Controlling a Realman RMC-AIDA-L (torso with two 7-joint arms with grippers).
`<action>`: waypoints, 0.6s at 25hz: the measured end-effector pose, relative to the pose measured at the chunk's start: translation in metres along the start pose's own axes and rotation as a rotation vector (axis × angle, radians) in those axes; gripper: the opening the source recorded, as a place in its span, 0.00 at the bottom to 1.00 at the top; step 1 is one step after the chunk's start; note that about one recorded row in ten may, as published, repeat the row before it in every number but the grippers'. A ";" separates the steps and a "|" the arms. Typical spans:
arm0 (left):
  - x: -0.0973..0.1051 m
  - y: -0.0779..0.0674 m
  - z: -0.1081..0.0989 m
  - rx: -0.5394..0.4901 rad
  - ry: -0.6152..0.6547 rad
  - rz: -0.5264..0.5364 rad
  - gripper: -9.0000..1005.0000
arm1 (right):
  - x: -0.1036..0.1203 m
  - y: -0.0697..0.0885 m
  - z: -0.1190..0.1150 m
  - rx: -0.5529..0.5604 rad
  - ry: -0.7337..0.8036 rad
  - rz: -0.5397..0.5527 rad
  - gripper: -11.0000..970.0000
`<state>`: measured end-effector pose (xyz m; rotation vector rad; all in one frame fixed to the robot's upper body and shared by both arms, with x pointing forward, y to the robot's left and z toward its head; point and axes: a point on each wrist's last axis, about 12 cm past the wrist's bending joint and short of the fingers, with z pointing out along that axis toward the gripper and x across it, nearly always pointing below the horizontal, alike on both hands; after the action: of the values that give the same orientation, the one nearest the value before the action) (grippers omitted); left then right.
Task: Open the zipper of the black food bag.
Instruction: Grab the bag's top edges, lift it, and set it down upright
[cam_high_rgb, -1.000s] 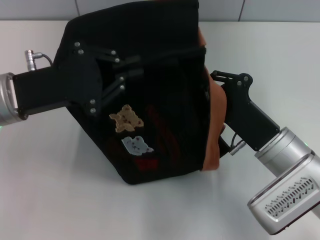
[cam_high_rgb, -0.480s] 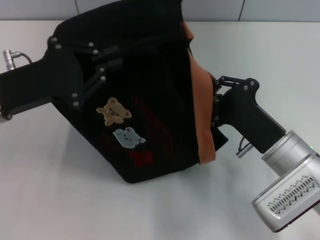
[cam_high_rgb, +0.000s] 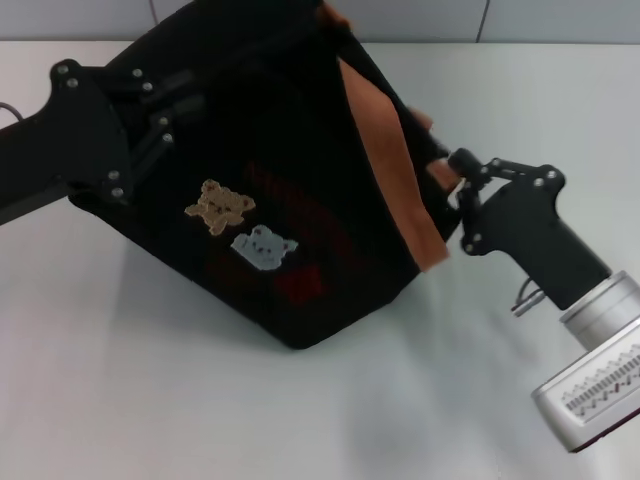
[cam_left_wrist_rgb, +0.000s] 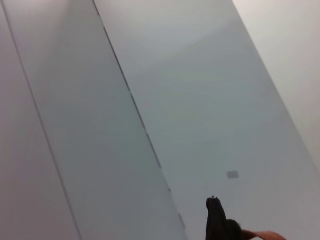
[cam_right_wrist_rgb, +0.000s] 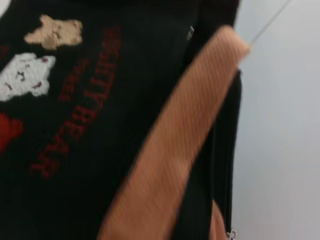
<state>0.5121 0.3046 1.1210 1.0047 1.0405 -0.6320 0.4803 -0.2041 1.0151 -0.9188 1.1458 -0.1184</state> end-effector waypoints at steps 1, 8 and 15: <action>0.000 0.000 -0.002 -0.009 0.001 0.001 0.08 | 0.002 -0.002 -0.002 0.011 0.010 0.007 0.01; 0.000 0.002 -0.010 -0.049 0.010 0.004 0.08 | 0.013 -0.019 -0.005 0.100 0.059 0.077 0.01; 0.002 0.002 -0.014 -0.081 0.029 0.005 0.08 | 0.019 -0.035 -0.001 0.194 0.080 0.154 0.01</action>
<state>0.5090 0.3179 1.1173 0.9478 1.0803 -0.5679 0.5002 -0.2371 1.0245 -0.6570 1.2519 -0.1397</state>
